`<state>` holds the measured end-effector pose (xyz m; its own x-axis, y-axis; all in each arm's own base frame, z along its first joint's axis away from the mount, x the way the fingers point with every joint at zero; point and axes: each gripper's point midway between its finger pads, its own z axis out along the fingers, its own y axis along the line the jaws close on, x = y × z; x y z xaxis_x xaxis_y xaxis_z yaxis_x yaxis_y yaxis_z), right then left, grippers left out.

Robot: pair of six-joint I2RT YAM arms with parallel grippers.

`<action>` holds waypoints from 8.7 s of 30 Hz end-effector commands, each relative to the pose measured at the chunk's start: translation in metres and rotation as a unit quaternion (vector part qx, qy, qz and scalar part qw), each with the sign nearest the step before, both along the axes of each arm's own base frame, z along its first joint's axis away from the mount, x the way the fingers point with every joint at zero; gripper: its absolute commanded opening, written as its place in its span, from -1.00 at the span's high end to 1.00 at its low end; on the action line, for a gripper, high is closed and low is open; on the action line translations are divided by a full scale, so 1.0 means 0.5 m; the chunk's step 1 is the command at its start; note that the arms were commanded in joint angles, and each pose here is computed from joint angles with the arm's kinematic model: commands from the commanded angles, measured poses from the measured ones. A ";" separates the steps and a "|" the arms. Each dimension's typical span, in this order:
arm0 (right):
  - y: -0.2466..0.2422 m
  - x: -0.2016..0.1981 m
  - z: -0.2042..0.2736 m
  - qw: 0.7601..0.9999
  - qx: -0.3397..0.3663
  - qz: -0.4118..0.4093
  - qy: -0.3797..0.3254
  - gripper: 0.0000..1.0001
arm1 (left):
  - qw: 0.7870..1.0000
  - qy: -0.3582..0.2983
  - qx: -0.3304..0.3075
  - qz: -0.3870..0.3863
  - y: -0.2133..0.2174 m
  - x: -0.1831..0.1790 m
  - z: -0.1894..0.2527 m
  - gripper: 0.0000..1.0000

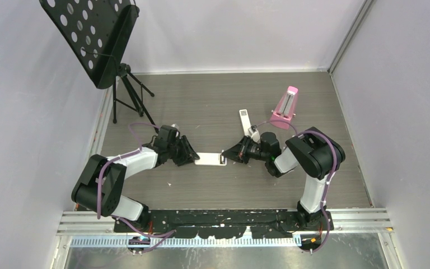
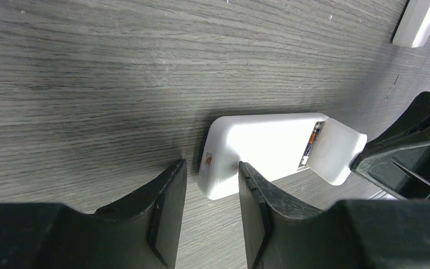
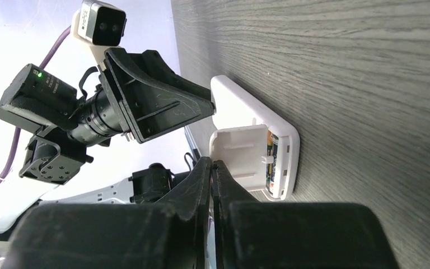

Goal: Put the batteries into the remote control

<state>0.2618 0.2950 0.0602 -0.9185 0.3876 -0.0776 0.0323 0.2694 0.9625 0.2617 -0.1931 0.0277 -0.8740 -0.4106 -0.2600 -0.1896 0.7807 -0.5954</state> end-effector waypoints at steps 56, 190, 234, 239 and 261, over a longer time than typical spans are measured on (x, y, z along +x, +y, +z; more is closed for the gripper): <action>-0.088 -0.011 -0.075 0.982 -0.183 -0.038 0.034 -0.02 | 0.997 0.047 0.053 -0.009 0.029 -0.027 -0.058 0.10; -0.045 -0.143 -0.201 0.896 -0.415 0.160 0.005 0.77 | 0.995 0.084 0.034 -0.045 0.014 -0.083 -0.086 0.13; -0.017 -0.189 -0.192 0.931 -0.313 0.069 0.177 0.63 | 0.996 0.086 -0.027 -0.016 -0.019 -0.119 -0.097 0.29; -0.025 -0.197 -0.183 0.933 -0.304 0.054 0.185 0.75 | 0.995 0.086 -0.044 0.012 -0.017 -0.124 -0.102 0.34; -0.118 -0.160 -0.139 0.912 -0.397 -0.018 0.101 0.04 | 0.997 0.047 0.061 0.008 0.051 -0.117 -0.103 -0.20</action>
<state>0.2001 0.2792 0.0245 -0.9340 0.3170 -0.1646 0.1523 0.7703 0.6192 0.2581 -0.2103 0.0341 -0.8155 -0.4905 -0.3072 -0.1446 0.6866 -0.7125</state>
